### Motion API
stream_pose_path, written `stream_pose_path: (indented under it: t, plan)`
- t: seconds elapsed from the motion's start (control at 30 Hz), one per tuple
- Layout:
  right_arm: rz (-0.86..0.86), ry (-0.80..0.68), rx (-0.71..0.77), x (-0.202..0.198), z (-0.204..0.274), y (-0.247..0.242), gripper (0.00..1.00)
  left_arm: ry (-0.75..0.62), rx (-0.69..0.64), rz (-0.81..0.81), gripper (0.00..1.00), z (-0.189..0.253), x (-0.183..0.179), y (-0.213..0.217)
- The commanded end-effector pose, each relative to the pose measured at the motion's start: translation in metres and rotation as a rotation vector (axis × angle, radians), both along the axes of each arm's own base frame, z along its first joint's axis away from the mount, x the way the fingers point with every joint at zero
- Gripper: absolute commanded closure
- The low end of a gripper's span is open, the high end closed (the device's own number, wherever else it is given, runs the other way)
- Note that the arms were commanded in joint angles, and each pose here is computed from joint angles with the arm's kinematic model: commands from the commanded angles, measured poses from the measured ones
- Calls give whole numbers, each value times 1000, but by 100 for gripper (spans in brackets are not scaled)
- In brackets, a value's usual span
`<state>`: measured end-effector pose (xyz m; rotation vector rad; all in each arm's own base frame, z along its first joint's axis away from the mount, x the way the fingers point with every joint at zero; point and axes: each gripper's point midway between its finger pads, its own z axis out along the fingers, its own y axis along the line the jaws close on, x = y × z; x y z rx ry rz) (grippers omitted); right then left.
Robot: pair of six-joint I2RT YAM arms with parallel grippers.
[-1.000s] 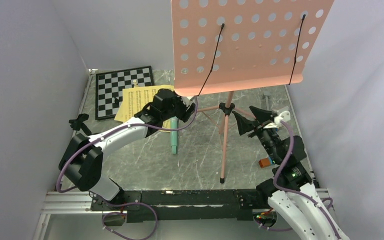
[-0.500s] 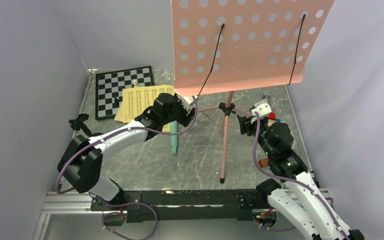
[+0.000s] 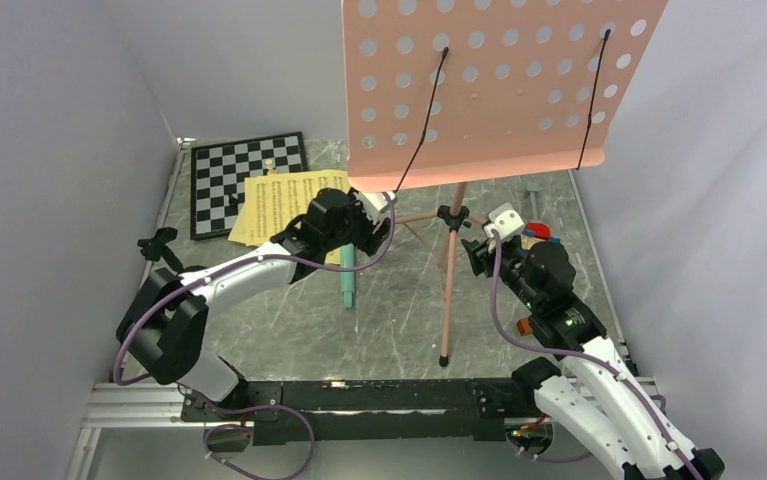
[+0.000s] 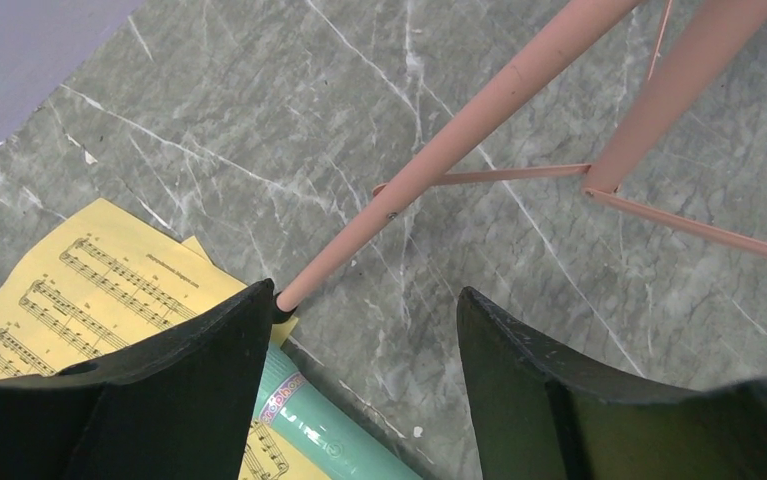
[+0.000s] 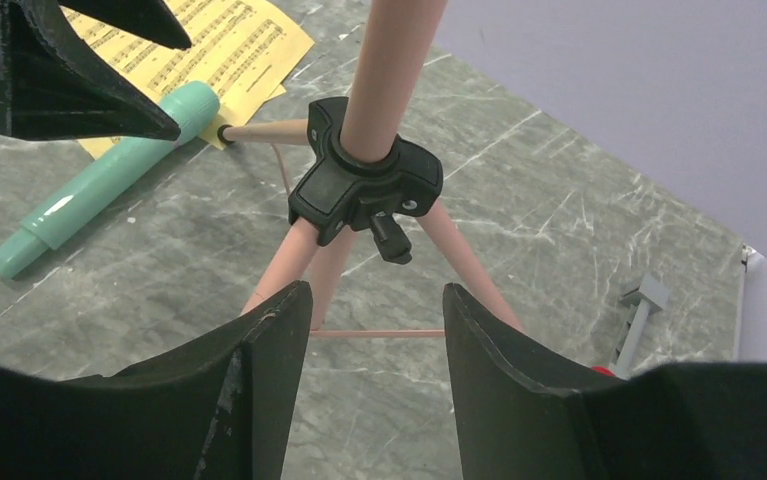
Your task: Set up the instrument practice props
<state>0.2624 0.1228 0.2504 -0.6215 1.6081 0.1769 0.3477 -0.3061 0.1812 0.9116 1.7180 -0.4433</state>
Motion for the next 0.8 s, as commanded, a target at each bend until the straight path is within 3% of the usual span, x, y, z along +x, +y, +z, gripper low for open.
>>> stream_pose_path:
  t: [0.0,0.77]
  plan:
    - [28,-55,7,6,12,7,46,-46,-32,-19,28,17,7,-11]
    - [-7,-70,-48,42,19,6,53,-34,9,-26,29,1,15,-17]
